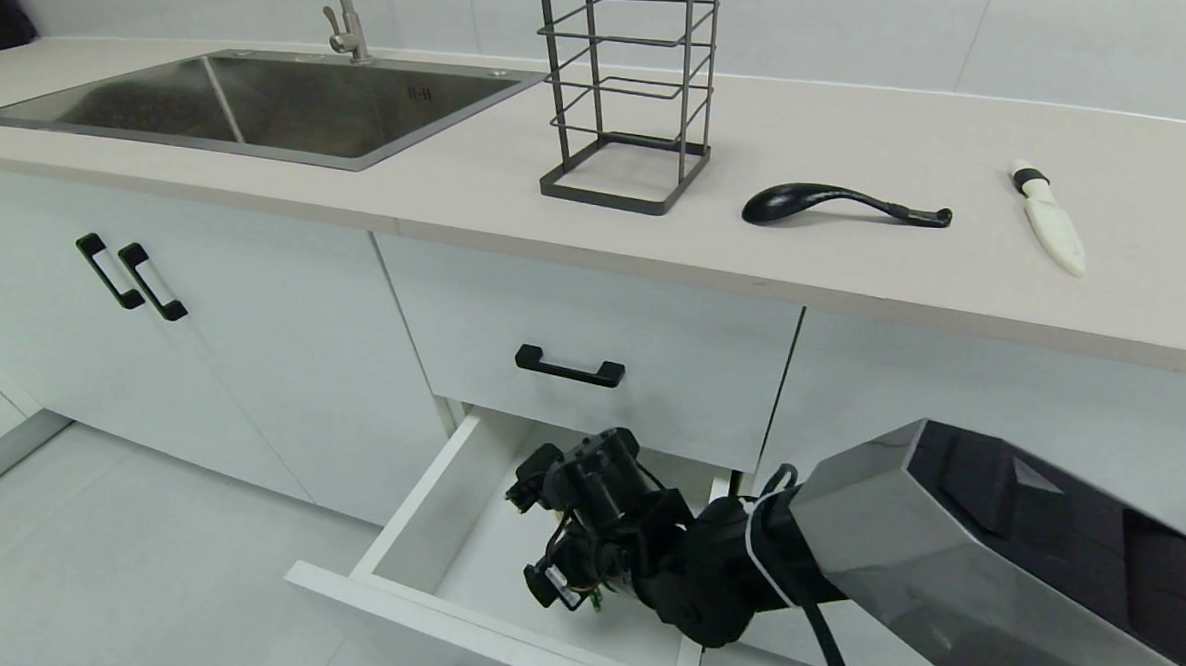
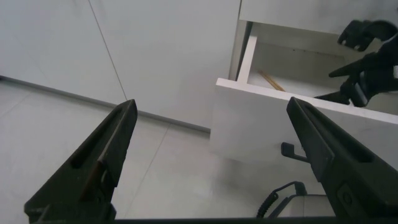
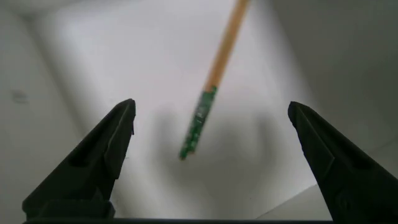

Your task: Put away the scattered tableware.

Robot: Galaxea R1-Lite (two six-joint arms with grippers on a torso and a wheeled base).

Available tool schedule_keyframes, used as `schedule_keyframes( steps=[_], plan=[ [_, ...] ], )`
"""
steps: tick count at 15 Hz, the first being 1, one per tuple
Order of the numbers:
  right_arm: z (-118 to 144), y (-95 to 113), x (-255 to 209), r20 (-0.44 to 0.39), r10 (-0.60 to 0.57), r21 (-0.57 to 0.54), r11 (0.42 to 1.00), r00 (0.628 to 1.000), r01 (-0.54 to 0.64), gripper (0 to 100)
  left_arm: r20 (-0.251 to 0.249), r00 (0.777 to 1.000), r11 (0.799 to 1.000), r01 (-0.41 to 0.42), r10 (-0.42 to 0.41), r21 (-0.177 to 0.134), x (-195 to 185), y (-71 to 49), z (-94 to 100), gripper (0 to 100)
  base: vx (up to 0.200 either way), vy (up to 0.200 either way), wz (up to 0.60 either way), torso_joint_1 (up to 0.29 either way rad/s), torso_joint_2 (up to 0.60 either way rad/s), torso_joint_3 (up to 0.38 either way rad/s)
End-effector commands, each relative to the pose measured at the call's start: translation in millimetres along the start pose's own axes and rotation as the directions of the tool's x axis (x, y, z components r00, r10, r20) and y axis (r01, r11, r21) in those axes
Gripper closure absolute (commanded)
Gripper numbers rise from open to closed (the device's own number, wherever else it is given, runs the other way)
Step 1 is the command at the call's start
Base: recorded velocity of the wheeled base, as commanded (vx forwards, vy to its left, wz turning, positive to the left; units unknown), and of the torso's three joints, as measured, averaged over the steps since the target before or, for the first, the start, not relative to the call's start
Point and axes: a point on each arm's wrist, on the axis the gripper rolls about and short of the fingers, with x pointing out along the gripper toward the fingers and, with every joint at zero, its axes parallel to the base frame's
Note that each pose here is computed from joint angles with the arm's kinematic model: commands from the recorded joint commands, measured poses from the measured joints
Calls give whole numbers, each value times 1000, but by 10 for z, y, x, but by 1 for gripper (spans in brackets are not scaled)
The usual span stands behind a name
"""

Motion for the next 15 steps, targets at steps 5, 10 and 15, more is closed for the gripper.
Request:
schedule_keyframes(
  steps=[5,10,15],
  plan=[
    [325,8,-642,183,224,-114,972,957,-206,0,0,1000,1000,-1,1,1,0,0,0,0,0,0,0,0,0,0],
    [180,-207,-1196,358,314,-177,947,879,-267,0,0,1000,1000,-1,1,-1,0,0,0,0,0,0,0,0,0,0],
    [-132,-275,-1631,367,359,-192,932,858,-307,0,0,1000,1000,-1,1,-1,0,0,0,0,0,0,0,0,0,0]
  ],
)
